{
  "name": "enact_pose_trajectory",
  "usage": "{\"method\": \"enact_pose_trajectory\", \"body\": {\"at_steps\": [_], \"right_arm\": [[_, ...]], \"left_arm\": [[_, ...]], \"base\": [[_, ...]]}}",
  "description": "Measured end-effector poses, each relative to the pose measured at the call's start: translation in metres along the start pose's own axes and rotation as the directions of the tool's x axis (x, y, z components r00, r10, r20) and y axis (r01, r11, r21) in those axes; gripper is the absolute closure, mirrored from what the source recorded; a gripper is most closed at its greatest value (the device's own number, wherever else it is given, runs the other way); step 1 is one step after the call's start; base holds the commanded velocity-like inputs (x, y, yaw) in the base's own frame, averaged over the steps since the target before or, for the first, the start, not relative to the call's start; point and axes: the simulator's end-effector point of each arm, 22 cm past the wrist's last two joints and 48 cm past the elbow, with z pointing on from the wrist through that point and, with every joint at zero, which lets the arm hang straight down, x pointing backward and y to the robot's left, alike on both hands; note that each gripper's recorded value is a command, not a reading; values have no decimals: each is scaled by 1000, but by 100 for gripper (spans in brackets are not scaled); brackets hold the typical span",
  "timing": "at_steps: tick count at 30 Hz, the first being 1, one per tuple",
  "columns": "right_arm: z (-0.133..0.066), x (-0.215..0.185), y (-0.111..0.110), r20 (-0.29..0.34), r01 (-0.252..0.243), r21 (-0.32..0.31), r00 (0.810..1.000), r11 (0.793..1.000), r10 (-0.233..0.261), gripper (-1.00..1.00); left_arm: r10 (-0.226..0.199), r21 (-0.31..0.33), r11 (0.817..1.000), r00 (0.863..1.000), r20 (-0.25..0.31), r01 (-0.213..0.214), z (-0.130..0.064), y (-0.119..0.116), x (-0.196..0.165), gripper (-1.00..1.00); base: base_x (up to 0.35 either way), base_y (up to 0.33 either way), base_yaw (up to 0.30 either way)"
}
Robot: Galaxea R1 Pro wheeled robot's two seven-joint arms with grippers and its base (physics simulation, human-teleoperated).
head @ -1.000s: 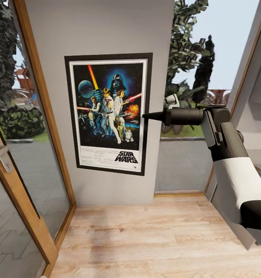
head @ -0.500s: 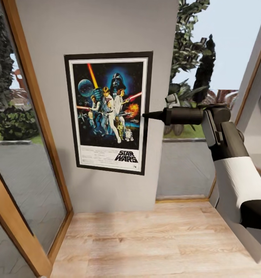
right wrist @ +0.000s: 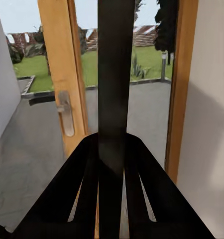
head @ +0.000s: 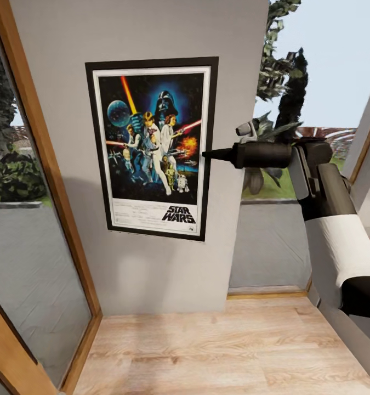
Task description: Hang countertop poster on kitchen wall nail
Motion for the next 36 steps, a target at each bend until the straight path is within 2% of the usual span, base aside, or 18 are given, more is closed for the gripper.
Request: {"method": "enact_pose_trajectory", "body": {"at_steps": [12,36], "right_arm": [[0,-3,1,1,6,-1,1000,1000,-6,100],[-1,-3,1,2,6,0,1000,1000,-6,100]], "left_arm": [[-1,-1,1000,1000,0,1,0,1,0,-100],[-1,-1,1000,1000,0,1,0,1,0,-100]], "base": [[105,14,0],[327,0,0]]}}
